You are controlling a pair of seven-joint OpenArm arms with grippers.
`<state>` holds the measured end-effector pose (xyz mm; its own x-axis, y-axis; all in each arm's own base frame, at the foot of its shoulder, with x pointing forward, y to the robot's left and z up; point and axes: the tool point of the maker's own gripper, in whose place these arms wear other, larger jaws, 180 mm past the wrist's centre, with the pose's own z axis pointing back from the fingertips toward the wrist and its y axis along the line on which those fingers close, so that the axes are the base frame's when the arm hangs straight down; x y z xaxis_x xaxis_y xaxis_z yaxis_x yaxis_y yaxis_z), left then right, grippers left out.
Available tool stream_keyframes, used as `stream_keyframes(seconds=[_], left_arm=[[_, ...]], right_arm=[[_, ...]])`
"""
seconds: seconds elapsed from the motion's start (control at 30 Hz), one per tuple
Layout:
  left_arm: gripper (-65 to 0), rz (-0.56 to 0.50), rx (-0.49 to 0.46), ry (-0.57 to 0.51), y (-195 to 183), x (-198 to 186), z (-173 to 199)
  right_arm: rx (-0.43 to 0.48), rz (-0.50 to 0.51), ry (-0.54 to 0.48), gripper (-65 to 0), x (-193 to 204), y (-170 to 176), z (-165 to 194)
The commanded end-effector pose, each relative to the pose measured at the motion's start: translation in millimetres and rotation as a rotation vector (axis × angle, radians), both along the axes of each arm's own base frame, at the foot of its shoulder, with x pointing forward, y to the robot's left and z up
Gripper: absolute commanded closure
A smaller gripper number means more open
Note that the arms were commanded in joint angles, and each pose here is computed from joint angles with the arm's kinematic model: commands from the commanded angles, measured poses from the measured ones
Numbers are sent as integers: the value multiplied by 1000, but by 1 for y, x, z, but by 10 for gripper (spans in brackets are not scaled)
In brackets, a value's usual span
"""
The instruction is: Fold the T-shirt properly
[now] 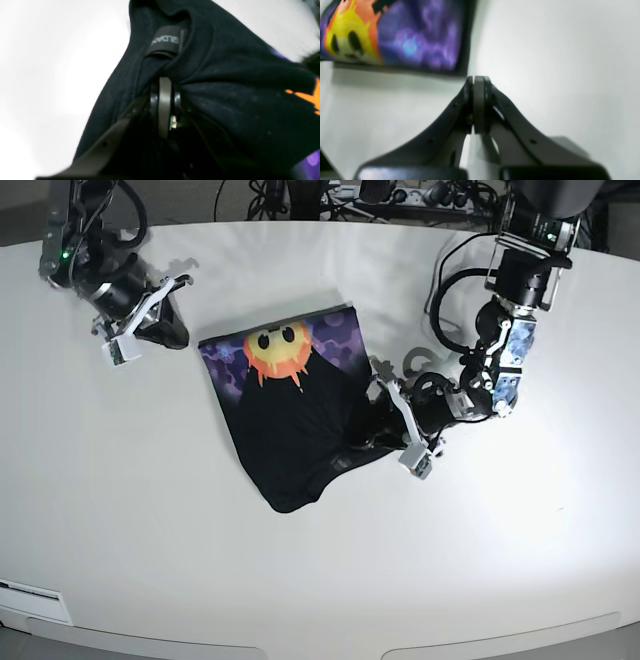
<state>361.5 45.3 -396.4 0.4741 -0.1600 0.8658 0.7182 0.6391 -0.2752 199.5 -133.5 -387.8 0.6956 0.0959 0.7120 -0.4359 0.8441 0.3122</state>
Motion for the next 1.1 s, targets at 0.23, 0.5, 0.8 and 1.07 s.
stream_keyframes(seconds=[0.23, 0.5, 0.8, 1.07], left_arm=[[0, -218, 191, -47, -53, -7, -16], [0, -477, 456, -264, -64, 9, -5], [0, -320, 353, -298, -42, 61, 101], [0, -231, 19, -227, 19, 15, 212]], right_arm=[[154, -59, 0, 0, -13, 51, 8], [150, -55, 15, 0, -26, 53, 10], [9, 33, -204, 0, -11, 43, 86], [-50, -53, -370, 0, -4, 2, 151]])
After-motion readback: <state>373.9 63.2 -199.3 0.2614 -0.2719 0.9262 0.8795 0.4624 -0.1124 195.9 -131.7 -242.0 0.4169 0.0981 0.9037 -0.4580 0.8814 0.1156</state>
